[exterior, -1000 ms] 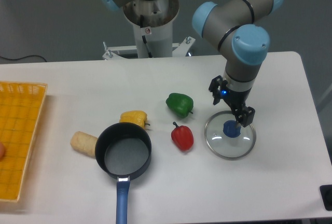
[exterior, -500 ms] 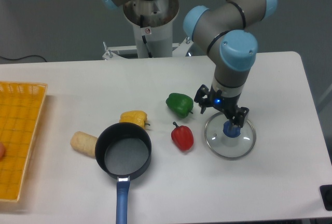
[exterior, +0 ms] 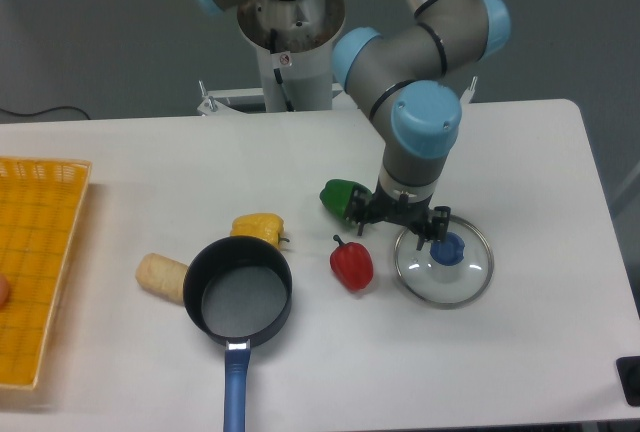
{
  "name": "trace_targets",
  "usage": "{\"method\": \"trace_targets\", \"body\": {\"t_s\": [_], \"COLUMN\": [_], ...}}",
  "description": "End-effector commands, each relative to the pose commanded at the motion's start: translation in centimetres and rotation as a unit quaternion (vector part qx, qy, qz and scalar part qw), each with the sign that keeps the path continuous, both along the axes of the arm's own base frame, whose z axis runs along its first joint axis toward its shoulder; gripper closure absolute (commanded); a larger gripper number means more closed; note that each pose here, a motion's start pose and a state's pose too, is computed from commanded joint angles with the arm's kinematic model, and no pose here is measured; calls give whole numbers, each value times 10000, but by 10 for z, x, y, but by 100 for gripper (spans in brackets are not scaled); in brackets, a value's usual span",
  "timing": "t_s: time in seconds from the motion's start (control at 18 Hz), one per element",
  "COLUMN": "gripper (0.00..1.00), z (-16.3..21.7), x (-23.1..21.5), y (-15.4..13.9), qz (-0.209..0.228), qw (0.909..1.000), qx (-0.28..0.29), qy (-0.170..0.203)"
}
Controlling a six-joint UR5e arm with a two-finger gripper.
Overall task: Pick up the red pepper
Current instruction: 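Move the gripper over the red pepper and lower onto it, then close the gripper around the red pepper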
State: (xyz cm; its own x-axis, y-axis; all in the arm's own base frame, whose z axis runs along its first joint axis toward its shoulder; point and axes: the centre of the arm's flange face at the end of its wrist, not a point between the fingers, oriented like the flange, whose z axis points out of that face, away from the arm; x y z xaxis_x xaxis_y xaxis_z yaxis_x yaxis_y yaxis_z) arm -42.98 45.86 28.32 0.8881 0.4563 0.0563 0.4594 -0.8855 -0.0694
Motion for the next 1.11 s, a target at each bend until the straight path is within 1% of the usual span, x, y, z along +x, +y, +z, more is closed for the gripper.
{"method": "trace_targets", "body": {"t_s": [0.06,0.28,0.5,0.78,0.89,1.11], "gripper": [0,0,0,0,0,0], "z": [-13,-32,-45,-59,-61,-68], "x": [8,12,22,33,34,37], "y": [13,27,37,32,30,30], "qz": [381,744,815,814,808,766], "qw": [9992,9972,9965,9962,9963,9957], "qx": [-50,-55,-168,-273,-280,-512], "qy": [-71,-45,-65,-156,-129,17]}}
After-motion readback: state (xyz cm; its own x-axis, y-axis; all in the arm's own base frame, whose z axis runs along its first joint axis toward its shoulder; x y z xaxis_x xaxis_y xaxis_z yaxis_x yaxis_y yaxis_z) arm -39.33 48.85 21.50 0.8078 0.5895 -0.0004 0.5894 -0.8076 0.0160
